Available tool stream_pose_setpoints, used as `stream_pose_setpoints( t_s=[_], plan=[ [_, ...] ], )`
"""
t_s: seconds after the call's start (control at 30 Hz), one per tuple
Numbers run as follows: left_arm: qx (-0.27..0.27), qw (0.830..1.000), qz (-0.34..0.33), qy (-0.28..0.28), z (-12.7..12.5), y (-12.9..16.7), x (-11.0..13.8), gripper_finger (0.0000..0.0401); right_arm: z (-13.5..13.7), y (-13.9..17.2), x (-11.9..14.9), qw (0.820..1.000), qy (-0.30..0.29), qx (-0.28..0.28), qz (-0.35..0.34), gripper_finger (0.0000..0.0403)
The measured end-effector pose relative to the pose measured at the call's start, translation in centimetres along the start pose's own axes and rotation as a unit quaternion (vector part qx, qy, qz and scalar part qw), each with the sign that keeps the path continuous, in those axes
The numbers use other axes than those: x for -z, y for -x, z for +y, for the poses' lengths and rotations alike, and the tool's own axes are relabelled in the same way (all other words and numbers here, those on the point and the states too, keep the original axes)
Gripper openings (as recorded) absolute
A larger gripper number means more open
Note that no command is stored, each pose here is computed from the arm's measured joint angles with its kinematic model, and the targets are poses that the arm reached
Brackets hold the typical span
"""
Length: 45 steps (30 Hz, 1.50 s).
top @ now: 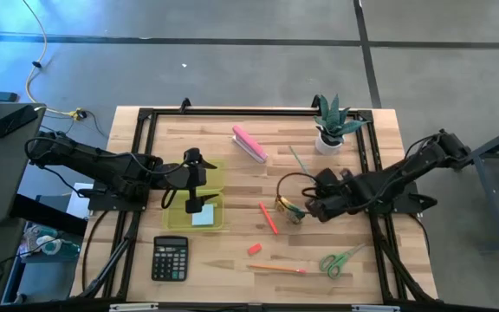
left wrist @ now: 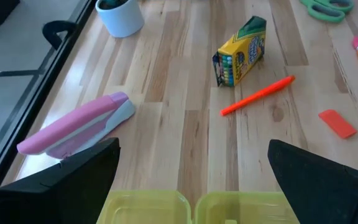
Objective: Pack school essentials
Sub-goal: Put the blue pencil into the yellow supply box
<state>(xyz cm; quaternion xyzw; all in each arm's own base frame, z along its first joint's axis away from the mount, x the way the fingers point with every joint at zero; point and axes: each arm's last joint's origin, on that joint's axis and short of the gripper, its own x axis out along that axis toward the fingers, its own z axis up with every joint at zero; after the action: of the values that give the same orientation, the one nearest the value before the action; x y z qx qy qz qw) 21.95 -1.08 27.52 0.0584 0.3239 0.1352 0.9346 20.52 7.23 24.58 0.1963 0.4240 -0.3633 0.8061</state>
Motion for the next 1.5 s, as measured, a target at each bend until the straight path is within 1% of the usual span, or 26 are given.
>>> stream_pose_setpoints(
  t_s=[0.17,0.3,0.43,0.6,0.7,0.8,0.9,0.97,1.03,1.13,1.33,1.4,1.5],
  plan=[
    [0.001,1.000,0.000,0.000,0.0,0.0,0.0,0.0400,1.3,0.6,-3.0,0.994,0.068,-0.056,-0.062,0.0012],
    [0.024,1.000,-0.004,0.002,-0.1,0.0,-0.1,0.0400,2.6,0.2,-4.7,0.977,0.127,-0.124,-0.117,0.0012],
    [0.046,0.998,-0.032,0.011,-0.3,0.0,-0.7,0.0400,3.5,-0.2,-5.8,0.951,0.183,-0.176,-0.178,0.0012],
    [0.051,0.994,-0.097,0.027,-0.3,0.2,-2.0,0.0400,4.3,0.0,-7.0,0.917,0.243,-0.199,-0.247,0.0012],
    [0.049,0.987,-0.152,0.023,-0.2,0.5,-3.0,0.0400,4.6,0.5,-8.0,0.892,0.260,-0.231,-0.288,0.0012],
    [0.048,0.977,-0.209,0.018,-0.2,0.7,-4.1,0.0400,4.7,0.9,-8.9,0.868,0.269,-0.259,-0.327,0.0012],
    [0.046,0.968,-0.247,0.003,-0.3,0.7,-4.8,0.0400,4.7,1.0,-9.6,0.854,0.273,-0.276,-0.348,0.0012],
    [0.051,0.960,-0.275,-0.007,-0.4,0.5,-5.4,0.0400,4.6,1.1,-10.0,0.847,0.273,-0.280,-0.360,0.0012],
    [0.057,0.957,-0.285,-0.019,-0.6,0.1,-5.6,0.0400,4.6,0.8,-10.4,0.843,0.272,-0.286,-0.364,0.0012],
    [0.053,0.951,-0.302,-0.029,-1.0,-0.6,-6.0,0.0400,5.2,-0.5,-10.4,0.840,0.283,-0.301,-0.351,0.0012],
    [0.045,0.949,-0.309,-0.038,-1.3,-1.8,-6.2,0.0397,6.9,-3.3,-10.0,0.847,0.294,-0.292,-0.333,0.0012],
    [0.044,0.949,-0.310,-0.037,-1.3,-2.0,-6.2,0.0389,7.3,-3.9,-9.9,0.846,0.296,-0.292,-0.334,0.0012],
    [0.043,0.950,-0.308,-0.038,-1.4,-2.1,-6.1,0.0364,7.5,-4.3,-9.8,0.846,0.297,-0.291,-0.333,0.0012]
  ],
)
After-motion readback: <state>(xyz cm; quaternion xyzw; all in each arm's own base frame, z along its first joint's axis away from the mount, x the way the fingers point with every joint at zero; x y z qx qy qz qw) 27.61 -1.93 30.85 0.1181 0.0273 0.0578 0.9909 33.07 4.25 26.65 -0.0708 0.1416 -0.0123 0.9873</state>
